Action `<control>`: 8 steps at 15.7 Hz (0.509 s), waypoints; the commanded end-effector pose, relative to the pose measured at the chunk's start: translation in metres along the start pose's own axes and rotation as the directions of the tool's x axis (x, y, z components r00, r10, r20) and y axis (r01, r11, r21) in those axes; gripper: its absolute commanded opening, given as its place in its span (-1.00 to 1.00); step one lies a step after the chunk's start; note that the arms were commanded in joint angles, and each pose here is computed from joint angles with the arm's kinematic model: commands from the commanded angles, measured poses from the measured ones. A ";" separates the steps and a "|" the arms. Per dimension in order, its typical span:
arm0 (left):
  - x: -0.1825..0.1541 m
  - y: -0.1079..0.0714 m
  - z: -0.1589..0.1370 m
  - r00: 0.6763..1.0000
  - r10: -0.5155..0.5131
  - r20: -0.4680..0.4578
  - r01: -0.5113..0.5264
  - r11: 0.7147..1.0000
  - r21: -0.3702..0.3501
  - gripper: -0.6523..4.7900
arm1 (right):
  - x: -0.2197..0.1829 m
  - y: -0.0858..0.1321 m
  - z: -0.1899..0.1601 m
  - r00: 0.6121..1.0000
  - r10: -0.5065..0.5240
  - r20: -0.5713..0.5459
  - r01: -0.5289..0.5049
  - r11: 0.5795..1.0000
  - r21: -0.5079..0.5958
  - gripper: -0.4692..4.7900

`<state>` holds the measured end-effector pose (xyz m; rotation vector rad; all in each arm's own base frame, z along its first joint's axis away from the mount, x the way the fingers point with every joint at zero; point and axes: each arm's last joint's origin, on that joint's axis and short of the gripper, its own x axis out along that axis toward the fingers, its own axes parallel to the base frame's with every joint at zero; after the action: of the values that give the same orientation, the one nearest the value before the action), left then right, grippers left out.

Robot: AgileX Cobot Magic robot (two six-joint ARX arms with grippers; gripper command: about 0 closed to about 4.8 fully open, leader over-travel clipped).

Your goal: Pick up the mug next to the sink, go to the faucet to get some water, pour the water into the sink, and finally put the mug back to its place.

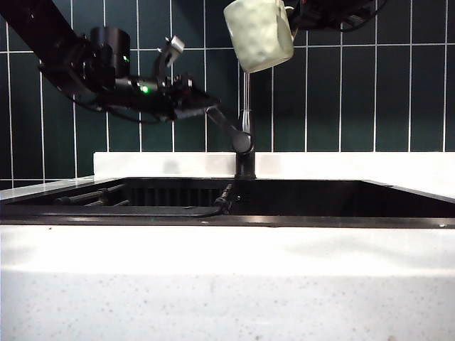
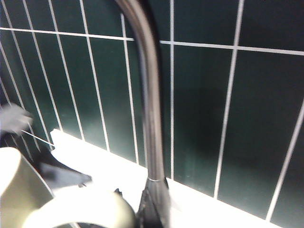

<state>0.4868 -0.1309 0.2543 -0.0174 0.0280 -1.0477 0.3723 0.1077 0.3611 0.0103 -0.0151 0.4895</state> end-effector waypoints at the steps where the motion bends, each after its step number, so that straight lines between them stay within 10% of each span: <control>1: 0.009 -0.010 -0.003 0.994 -0.108 -0.003 0.108 0.994 0.010 0.14 | -0.004 0.002 0.015 0.996 0.042 0.078 -0.042 0.999 -0.001 -0.83; 8: 0.015 -0.021 -0.004 0.968 -0.249 -0.021 0.248 0.968 -0.032 0.13 | -0.004 0.002 0.015 0.996 0.042 0.074 -0.042 0.999 -0.001 -0.83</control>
<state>0.4798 -0.1495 0.2454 -0.0388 0.0725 -1.2572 0.3717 0.1084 0.3612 0.0118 -0.0144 0.5254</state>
